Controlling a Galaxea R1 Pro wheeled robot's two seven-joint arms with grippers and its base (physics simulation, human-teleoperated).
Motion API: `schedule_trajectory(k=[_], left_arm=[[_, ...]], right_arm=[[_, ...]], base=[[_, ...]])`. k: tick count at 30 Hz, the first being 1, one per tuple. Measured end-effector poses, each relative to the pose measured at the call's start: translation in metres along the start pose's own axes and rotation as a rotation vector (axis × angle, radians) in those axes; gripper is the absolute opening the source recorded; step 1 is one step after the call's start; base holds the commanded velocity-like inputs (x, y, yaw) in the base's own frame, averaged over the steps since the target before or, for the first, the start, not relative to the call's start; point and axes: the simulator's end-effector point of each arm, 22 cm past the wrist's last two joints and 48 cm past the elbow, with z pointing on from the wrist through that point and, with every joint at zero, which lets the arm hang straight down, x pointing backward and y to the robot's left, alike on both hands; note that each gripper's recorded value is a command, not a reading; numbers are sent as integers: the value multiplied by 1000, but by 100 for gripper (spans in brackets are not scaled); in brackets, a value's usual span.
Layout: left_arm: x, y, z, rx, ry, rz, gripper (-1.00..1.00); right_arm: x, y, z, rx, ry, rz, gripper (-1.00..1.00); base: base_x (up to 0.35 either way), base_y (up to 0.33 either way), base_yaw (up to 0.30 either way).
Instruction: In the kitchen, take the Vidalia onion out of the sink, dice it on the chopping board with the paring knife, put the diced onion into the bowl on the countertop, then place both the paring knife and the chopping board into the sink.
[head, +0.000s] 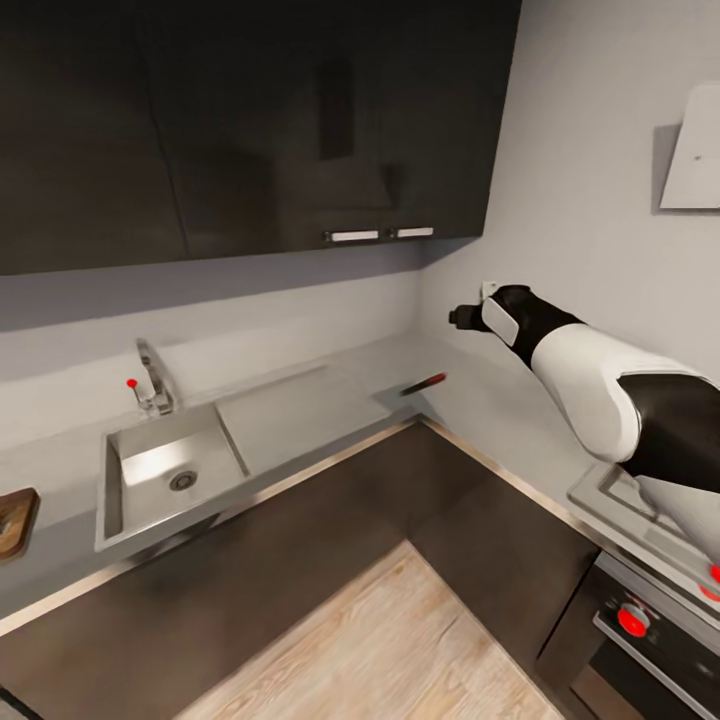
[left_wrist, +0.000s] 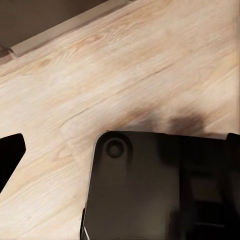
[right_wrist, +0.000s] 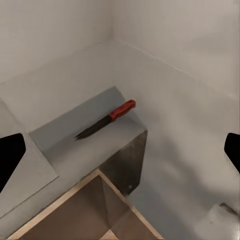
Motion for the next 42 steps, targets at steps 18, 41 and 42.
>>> schedule_trajectory(k=[18,41,42], left_arm=[[0,0,0,0,0,0,100],[5,2,-2,-3,12,4,100],[5,2,-2,-3,13,4,100]], right_arm=[[8,4,2,-4,8,-3,100],[27,4,7,-4,32,-5,100],[28,4,8,-4,34,-5,100]], base=[[273,-8,0],[204,-47,0],[221,-21,0]])
